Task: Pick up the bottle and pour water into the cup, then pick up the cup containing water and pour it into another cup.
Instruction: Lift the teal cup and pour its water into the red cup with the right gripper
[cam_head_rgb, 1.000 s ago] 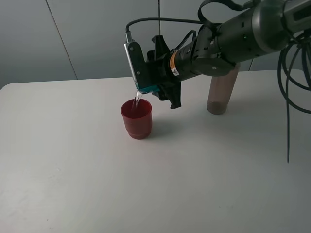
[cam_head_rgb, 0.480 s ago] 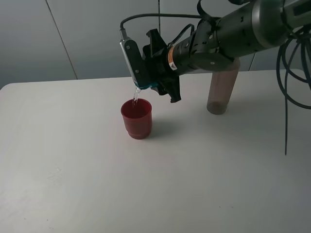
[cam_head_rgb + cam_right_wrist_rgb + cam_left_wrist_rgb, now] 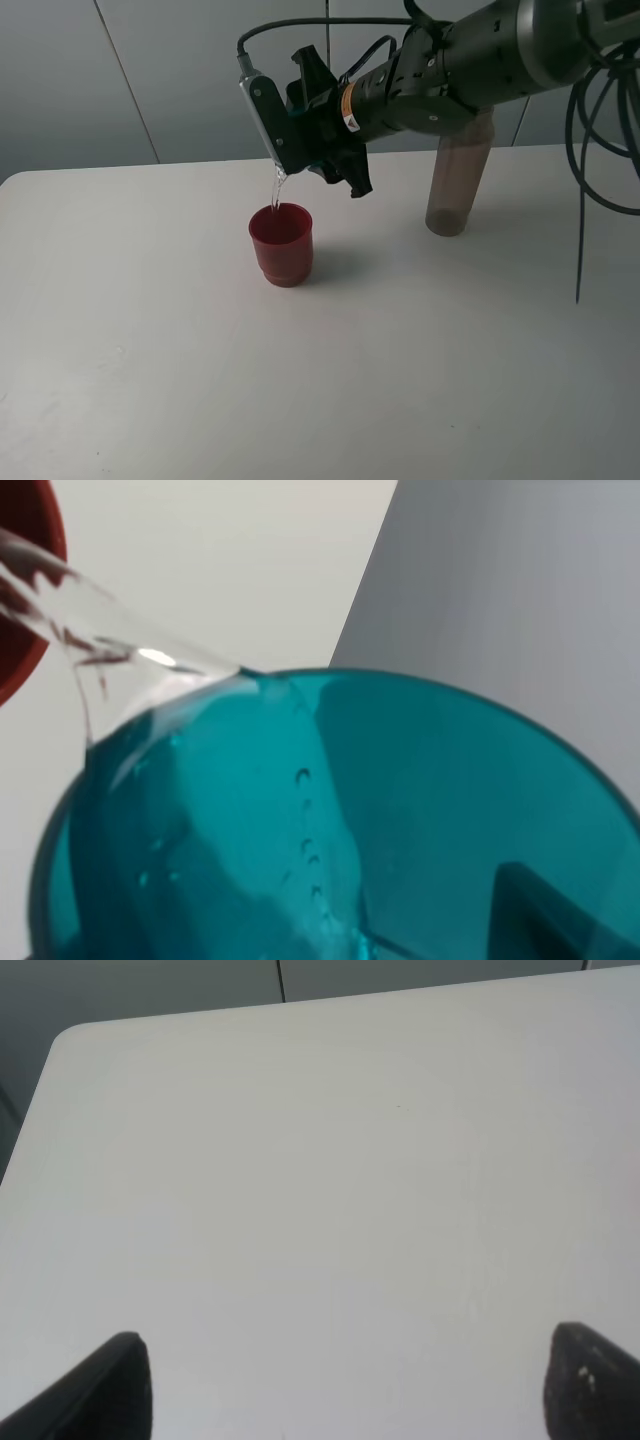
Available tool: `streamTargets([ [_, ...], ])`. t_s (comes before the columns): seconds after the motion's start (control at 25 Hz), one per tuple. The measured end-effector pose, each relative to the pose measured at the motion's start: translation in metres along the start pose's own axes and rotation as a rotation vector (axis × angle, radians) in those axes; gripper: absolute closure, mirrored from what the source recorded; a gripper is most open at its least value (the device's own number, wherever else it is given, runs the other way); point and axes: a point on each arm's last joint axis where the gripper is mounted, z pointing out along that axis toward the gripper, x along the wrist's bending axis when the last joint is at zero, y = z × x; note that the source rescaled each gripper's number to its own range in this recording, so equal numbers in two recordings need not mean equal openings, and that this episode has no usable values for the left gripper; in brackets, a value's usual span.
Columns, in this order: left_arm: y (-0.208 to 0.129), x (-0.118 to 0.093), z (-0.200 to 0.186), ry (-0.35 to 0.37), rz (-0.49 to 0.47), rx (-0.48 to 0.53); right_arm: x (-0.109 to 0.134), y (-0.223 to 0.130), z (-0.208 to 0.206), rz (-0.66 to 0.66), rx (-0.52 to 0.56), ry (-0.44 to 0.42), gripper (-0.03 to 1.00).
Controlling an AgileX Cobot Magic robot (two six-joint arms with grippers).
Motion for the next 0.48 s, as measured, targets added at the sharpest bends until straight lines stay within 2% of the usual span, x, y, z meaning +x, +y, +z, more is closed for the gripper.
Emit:
streamTargets([
  [0.48, 0.0000, 0.0000, 0.0000, 0.000, 0.000, 0.000, -0.0001, -0.0001, 0.0000, -0.096, 0.000, -0.002, 0.85],
])
